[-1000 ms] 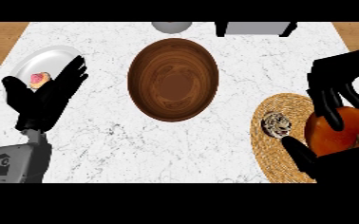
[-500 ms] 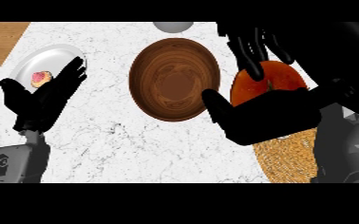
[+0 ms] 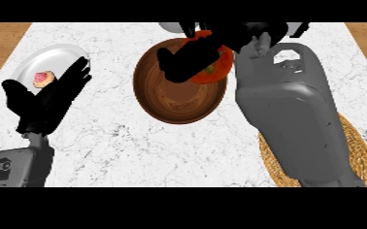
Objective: Pick the tomato from the placemat and place it in the bowl
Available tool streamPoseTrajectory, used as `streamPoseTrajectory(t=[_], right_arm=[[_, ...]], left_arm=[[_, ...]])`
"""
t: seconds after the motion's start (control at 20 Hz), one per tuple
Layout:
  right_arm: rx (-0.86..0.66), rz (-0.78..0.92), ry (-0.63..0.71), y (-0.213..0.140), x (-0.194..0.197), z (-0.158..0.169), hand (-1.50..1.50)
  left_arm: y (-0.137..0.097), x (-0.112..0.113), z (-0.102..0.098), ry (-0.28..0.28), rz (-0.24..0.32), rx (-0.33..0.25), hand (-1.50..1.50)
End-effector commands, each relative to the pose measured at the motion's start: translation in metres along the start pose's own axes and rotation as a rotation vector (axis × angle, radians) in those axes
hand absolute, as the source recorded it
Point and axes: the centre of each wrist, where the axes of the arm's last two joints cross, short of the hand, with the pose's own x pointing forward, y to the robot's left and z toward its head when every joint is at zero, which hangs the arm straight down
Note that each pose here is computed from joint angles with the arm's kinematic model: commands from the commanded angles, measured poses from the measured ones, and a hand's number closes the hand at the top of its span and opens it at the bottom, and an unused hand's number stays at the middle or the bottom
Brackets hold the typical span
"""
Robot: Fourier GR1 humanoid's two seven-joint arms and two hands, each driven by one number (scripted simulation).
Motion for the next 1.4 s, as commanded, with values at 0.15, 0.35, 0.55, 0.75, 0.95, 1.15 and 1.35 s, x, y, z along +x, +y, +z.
streamPoseTrajectory(t=[0.15, 0.35, 0.55, 0.75, 0.95, 1.15, 1.35], right_arm=[[0.014, -0.048, 0.035, 0.062, -0.019, -0.055, 1.50], [0.069, -0.125, 0.028, 0.069, -0.033, -0.085, 1.50], [0.102, -0.108, 0.034, 0.100, -0.043, -0.100, 1.50], [0.150, -0.349, 0.163, 0.101, -0.064, -0.108, 1.50], [0.126, -0.501, 0.205, 0.115, -0.079, -0.111, -1.50], [0.047, -0.531, 0.140, 0.130, -0.089, -0.111, -1.50], [-0.031, -0.540, 0.095, 0.125, -0.085, -0.116, -1.50]], left_arm=[[0.007, -0.003, 0.000, 0.012, 0.016, -0.007, 0.00], [-0.002, 0.009, -0.021, -0.013, -0.007, -0.025, 0.00], [-0.010, 0.008, -0.018, -0.001, -0.008, -0.034, 0.00], [-0.017, 0.012, -0.017, -0.030, -0.012, -0.077, 0.00], [-0.015, 0.025, -0.027, -0.025, -0.029, -0.086, 0.00], [-0.023, 0.012, -0.030, -0.035, -0.008, -0.098, 0.00], [-0.014, 0.018, -0.026, -0.025, -0.017, -0.092, 0.00]])
